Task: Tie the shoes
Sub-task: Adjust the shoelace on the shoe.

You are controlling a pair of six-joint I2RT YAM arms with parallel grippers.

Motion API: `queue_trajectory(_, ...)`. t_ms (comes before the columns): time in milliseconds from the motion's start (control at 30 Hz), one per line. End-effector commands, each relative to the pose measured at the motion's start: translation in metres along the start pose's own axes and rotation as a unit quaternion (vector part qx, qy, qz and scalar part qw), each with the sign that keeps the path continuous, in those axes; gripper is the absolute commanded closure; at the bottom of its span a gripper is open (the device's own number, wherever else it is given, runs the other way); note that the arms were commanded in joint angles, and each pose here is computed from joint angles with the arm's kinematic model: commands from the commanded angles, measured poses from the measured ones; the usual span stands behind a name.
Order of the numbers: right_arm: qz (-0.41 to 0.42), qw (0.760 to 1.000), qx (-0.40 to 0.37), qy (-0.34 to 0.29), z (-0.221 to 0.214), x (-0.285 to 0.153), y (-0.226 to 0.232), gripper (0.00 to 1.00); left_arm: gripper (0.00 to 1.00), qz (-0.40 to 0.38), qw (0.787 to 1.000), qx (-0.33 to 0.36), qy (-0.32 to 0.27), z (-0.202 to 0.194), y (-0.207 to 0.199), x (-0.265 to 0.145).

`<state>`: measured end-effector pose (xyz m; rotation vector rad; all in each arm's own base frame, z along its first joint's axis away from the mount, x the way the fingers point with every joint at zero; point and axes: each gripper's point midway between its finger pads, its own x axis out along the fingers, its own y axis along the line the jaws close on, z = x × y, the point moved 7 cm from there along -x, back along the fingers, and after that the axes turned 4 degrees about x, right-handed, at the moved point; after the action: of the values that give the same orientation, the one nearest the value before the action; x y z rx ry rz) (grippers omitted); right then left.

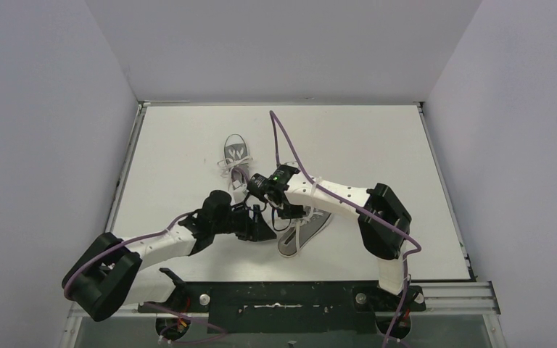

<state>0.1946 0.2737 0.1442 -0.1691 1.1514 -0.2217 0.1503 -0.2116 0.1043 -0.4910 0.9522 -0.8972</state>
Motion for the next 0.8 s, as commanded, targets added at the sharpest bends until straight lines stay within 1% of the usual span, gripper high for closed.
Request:
queue_trajectory(0,0.004,0.999,0.022,-0.034,0.014,-0.01,-0.006,0.98,0.42,-0.058,0.997,0.026,-0.034,0.022,-0.014,0.01)
queue_trajectory(33,0.005,0.999,0.023,-0.033,0.013,-0.01,-0.006,1.0,0.42,-0.061,0.997,0.026,-0.037,0.025,-0.015,0.013)
queue_trajectory(167,0.011,0.999,0.03,-0.04,0.015,-0.014,-0.01,1.0,0.41,-0.085,0.995,0.005,-0.046,0.033,-0.013,0.026)
queue_trajectory(400,0.026,0.998,0.038,-0.043,0.015,-0.02,-0.016,1.0,0.42,-0.112,0.992,-0.021,-0.052,0.034,-0.007,0.042)
queue_trajectory(633,0.037,0.997,0.047,-0.045,0.013,-0.022,-0.021,1.0,0.52,-0.136,0.989,-0.029,-0.056,0.035,-0.005,0.051)
queue_trajectory(700,0.04,0.997,0.048,-0.046,0.013,-0.022,-0.022,1.0,0.51,-0.147,0.987,-0.023,-0.065,0.037,-0.008,0.05)
queue_trajectory(767,0.045,0.997,0.05,-0.047,0.013,-0.02,-0.023,1.0,0.46,-0.144,0.987,-0.021,-0.064,0.035,-0.008,0.048)
